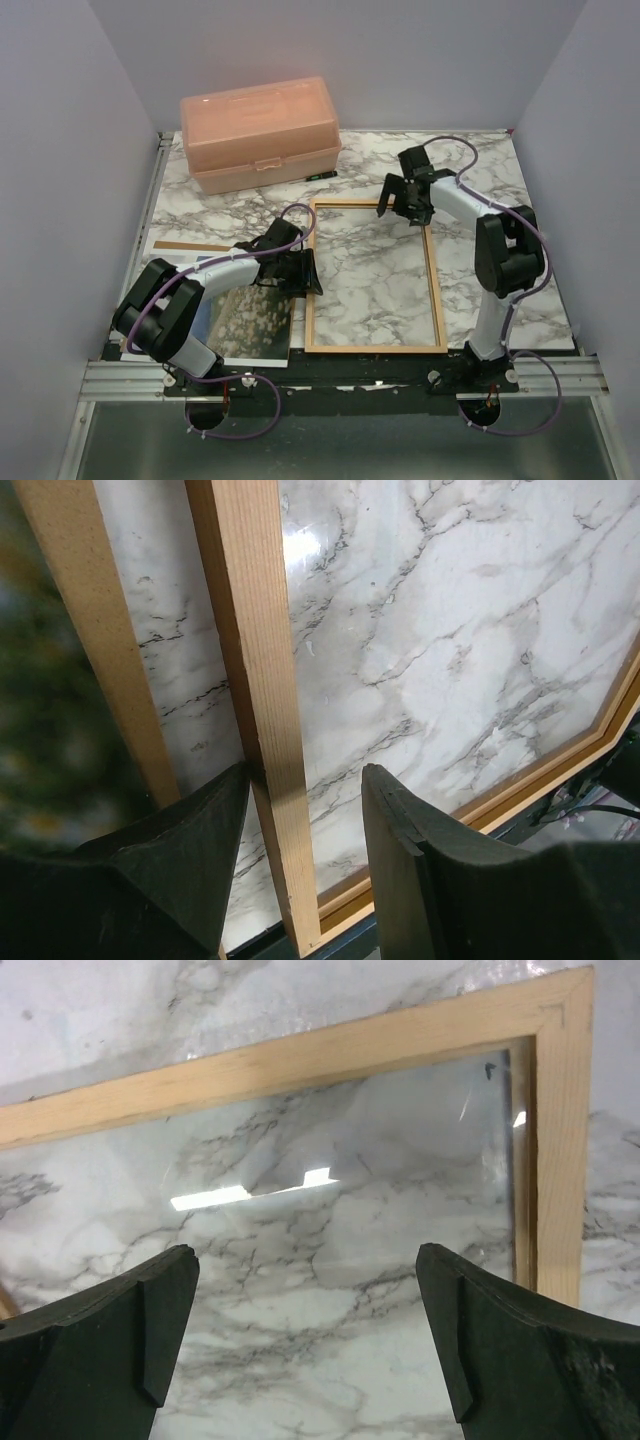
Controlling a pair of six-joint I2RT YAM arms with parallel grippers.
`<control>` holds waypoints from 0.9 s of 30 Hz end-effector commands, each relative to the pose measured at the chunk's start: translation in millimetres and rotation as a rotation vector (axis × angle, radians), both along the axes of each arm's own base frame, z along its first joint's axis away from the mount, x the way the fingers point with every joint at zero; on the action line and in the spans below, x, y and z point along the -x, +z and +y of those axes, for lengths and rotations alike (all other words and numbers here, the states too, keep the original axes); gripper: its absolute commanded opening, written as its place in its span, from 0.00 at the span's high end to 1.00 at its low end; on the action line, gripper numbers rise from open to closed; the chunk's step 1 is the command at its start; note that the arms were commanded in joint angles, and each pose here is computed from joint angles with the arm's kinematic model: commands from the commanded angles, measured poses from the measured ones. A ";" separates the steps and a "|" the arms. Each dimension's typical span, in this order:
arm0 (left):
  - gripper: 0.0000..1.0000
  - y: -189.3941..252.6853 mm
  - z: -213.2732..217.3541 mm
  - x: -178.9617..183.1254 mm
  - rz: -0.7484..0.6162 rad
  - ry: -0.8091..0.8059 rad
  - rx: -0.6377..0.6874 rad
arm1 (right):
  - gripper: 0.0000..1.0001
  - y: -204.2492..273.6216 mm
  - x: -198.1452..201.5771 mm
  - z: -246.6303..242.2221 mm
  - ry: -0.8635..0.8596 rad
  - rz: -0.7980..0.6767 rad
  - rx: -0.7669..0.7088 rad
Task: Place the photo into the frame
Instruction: Adjust the photo frame item on the photo frame, then move the photo frame to the center of the board.
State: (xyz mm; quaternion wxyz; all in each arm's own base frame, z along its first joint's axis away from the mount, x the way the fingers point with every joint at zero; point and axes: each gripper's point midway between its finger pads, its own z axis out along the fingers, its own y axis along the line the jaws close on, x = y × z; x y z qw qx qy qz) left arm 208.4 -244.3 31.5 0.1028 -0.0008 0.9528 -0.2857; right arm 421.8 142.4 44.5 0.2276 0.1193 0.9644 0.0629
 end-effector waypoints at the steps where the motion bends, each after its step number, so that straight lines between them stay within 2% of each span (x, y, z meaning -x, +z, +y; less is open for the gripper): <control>1: 0.48 -20.2 17.7 10.8 0.022 -0.004 -0.099 | 0.00 45.6 10.1 2.0 0.000 -0.083 -0.068; 10: 0.52 -23.0 9.2 10.9 0.041 -0.016 -0.077 | 0.00 80.0 66.0 -4.1 0.002 -0.124 -0.150; 17: 0.54 -18.9 -5.5 8.0 0.031 -0.034 -0.079 | 0.00 94.6 93.8 -4.7 0.015 -0.136 -0.198; 27: 0.49 -11.0 -36.2 -0.6 -0.011 -0.073 -0.145 | 0.00 96.1 127.6 -10.8 0.044 -0.126 -0.210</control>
